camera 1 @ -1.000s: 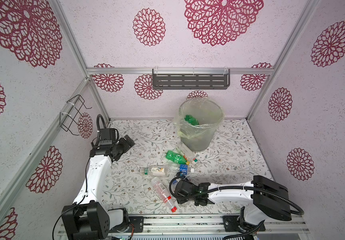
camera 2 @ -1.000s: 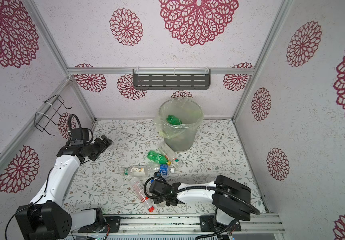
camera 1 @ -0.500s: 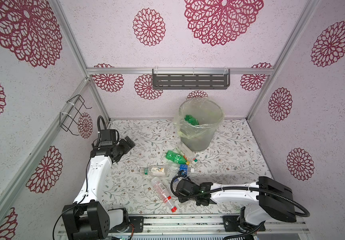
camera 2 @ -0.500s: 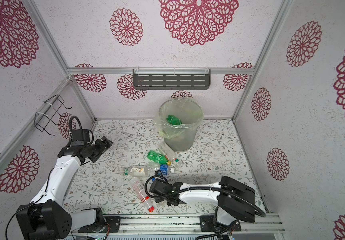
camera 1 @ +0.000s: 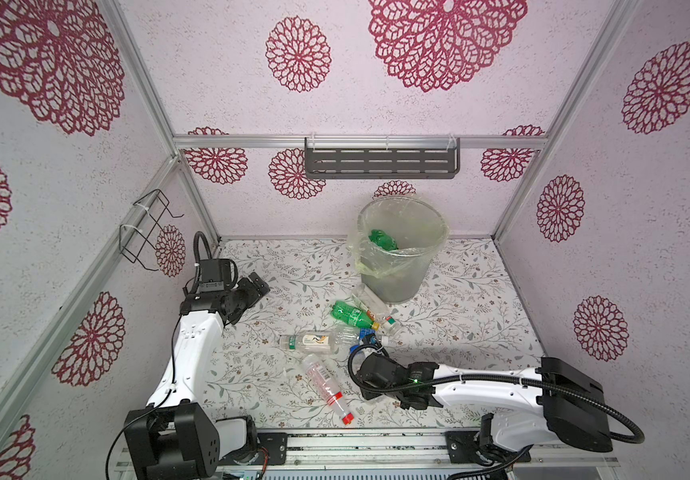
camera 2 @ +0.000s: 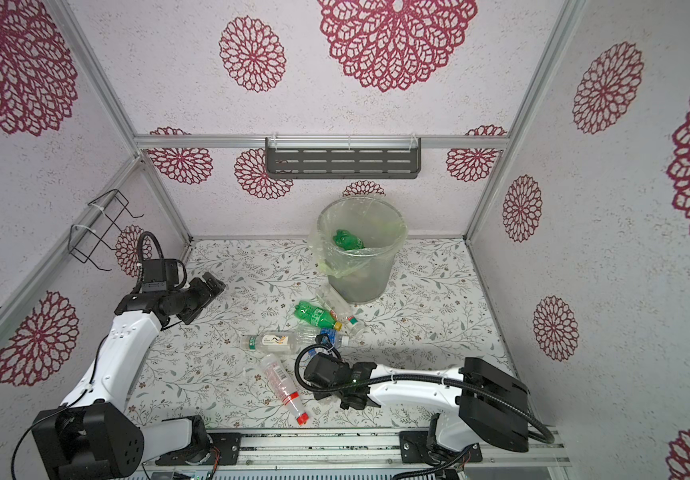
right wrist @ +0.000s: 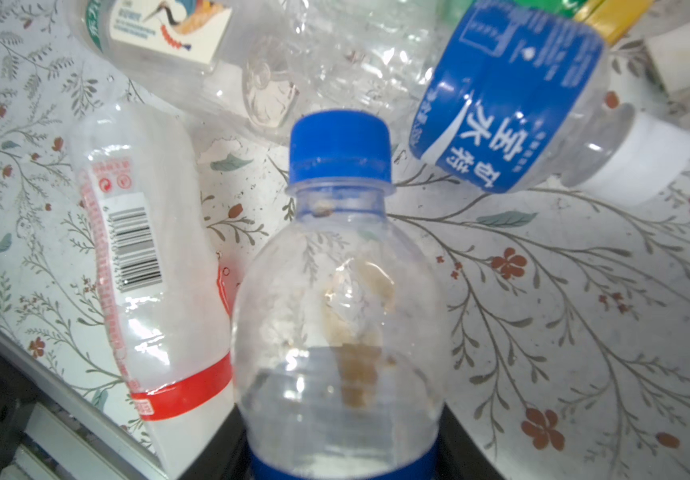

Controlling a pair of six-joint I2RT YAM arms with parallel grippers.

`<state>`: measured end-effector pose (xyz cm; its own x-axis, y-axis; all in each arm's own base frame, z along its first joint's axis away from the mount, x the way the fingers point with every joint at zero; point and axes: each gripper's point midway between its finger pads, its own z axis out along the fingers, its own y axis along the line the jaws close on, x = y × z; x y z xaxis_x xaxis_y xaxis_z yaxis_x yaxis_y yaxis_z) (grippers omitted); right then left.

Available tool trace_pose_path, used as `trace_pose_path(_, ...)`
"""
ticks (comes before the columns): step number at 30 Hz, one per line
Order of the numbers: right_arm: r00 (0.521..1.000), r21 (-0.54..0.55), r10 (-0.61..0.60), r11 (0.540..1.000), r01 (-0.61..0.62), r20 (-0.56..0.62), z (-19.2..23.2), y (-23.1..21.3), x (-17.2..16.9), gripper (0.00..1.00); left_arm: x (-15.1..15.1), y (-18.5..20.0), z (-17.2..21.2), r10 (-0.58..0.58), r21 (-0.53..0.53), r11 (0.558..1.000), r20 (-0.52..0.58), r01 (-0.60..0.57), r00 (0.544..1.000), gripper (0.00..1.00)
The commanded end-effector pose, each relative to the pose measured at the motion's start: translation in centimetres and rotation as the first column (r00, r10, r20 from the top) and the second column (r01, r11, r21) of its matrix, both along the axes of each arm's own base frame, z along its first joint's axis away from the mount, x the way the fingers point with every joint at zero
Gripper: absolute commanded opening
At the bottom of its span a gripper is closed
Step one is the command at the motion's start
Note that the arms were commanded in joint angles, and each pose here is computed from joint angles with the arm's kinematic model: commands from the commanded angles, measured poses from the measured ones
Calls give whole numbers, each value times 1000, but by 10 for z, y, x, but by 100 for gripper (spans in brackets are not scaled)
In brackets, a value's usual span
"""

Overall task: Throw the plastic bottles in the bin
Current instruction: 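Lift the blue-capped bottle with the right gripper and carry it toward the bin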

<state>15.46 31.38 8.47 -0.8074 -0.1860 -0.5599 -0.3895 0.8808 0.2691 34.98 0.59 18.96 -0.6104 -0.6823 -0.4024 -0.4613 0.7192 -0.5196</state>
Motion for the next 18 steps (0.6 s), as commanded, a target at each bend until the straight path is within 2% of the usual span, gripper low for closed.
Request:
trace_pose_path(1, 996, 38, -80, 996, 79, 25, 19, -12, 13, 50, 4, 1, 7, -1, -9, 1000, 44, 1, 999, 97)
trace_pose_path(4, 996, 69, -88, 994, 87, 17, 24, -16, 13, 49, 6, -1, 7, -4, -23, 1000, 49, 5, 999, 97)
trace_pose_path(5, 992, 79, -124, 989, 122, 17, 27, -22, 24, 49, 6, -1, 7, -4, -25, 1000, 50, 6, 999, 97)
trace_pose_path(18, 968, 183, -246, 955, 234, 49, 73, -60, 63, 49, 15, -1, 10, -17, -19, 1000, 58, 18, 998, 97)
